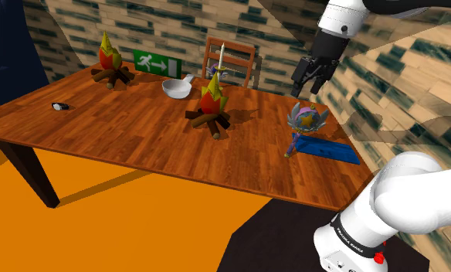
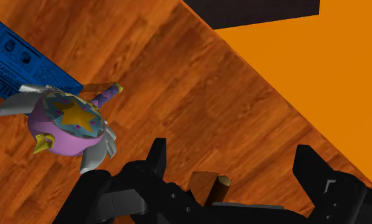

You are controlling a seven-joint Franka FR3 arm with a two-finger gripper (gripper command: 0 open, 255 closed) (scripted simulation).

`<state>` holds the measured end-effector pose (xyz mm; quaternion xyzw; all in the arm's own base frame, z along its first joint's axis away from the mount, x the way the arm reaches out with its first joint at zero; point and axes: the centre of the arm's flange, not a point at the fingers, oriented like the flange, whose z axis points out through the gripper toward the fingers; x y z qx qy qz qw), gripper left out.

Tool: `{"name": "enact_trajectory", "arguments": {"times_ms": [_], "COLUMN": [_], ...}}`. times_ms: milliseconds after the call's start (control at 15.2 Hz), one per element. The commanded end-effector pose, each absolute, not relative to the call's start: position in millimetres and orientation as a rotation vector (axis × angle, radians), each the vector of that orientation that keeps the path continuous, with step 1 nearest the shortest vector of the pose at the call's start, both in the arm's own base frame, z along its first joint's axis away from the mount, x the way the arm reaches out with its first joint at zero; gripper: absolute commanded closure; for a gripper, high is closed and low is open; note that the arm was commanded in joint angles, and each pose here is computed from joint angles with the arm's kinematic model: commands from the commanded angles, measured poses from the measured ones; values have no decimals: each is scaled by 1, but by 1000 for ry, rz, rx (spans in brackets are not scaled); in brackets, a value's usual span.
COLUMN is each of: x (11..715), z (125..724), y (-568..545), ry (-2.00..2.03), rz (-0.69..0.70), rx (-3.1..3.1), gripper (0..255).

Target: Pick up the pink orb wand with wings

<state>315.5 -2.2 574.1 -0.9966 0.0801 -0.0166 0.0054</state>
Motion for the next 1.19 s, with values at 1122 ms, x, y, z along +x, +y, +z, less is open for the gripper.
{"name": "enact_trajectory", "arguments": {"times_ms": [1122], "x": [317], "z": [499], "y": [-206], "ry": [-467], "rz": [-89], "rx": [-3144], "gripper": [0]}}
